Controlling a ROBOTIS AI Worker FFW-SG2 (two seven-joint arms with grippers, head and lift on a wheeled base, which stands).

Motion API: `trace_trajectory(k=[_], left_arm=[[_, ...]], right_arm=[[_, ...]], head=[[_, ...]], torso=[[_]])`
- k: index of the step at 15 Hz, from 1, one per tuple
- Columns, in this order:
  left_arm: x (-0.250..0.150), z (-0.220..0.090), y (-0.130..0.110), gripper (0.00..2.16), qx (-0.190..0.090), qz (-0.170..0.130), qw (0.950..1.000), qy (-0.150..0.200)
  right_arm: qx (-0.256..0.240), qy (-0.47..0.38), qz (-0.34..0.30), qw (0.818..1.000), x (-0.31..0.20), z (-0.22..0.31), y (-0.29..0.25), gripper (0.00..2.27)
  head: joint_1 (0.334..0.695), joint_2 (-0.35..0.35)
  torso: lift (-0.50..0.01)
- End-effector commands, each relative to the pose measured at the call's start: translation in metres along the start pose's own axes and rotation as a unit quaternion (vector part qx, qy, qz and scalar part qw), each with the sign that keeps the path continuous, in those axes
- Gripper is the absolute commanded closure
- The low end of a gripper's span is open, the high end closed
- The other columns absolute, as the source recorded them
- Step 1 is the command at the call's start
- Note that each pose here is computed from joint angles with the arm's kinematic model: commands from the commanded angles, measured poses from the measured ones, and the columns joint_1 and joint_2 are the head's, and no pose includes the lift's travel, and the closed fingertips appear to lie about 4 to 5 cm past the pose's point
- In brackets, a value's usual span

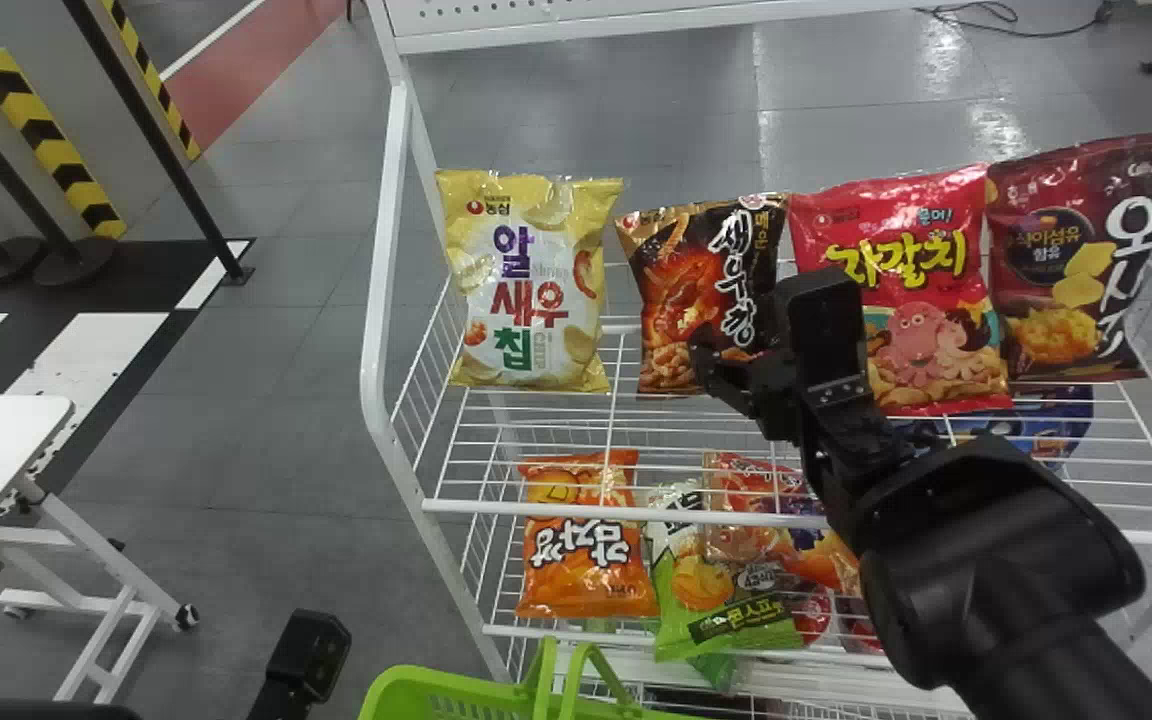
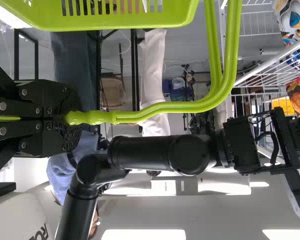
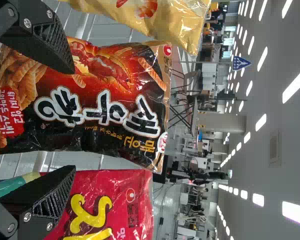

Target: Hold basket handle with left hand then pick spicy shrimp crackers with right hand and place into basket

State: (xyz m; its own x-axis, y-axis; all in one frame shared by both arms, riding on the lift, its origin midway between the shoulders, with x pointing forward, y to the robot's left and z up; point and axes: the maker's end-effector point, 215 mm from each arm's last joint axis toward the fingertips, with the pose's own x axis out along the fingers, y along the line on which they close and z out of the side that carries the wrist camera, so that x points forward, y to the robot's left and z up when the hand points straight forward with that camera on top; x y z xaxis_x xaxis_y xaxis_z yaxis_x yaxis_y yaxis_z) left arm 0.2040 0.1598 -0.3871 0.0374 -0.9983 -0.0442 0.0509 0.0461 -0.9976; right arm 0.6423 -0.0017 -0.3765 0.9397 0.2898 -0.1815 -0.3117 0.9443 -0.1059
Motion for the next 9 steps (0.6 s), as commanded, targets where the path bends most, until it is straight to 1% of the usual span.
trace_trajectory(k=[1, 4, 6, 7, 9], left_arm=[[0.0, 0.0, -0.001, 2.06, 0.0, -0.001, 1.0, 0.0], [0.0, 0.0, -0.001, 2.07, 0.0, -0.002, 1.0, 0.0], [0.0, 0.001, -0.002, 2.07, 0.0, -0.003, 1.0, -0.001], [-0.001, 0.001, -0.002, 2.07, 0.001, -0.003, 1.0, -0.001], [-0.001, 0.001, -0.002, 2.07, 0.0, -0.003, 1.0, -0.002]], right_arm=[[-0.008, -0.003, 0.0, 1.0, 0.01, 0.003, -0.006, 0.14], [-0.024, -0.002, 0.016, 1.0, 0.018, 0.008, 0.002, 0.13], [-0.026, 0.011, 0.026, 0.999, 0.025, -0.002, -0.001, 0.14], [-0.026, 0.016, 0.035, 0.999, 0.027, -0.005, 0.0, 0.2], [-0.029, 0.027, 0.038, 0.999, 0.029, -0.015, -0.002, 0.56]], head=[[0.695, 0.209], [0.695, 0.205], [0.695, 0.213], [0.695, 0.214], [0.695, 0.214]], torso=[[-0.007], [-0.007], [-0.007], [-0.007], [-0.007]])
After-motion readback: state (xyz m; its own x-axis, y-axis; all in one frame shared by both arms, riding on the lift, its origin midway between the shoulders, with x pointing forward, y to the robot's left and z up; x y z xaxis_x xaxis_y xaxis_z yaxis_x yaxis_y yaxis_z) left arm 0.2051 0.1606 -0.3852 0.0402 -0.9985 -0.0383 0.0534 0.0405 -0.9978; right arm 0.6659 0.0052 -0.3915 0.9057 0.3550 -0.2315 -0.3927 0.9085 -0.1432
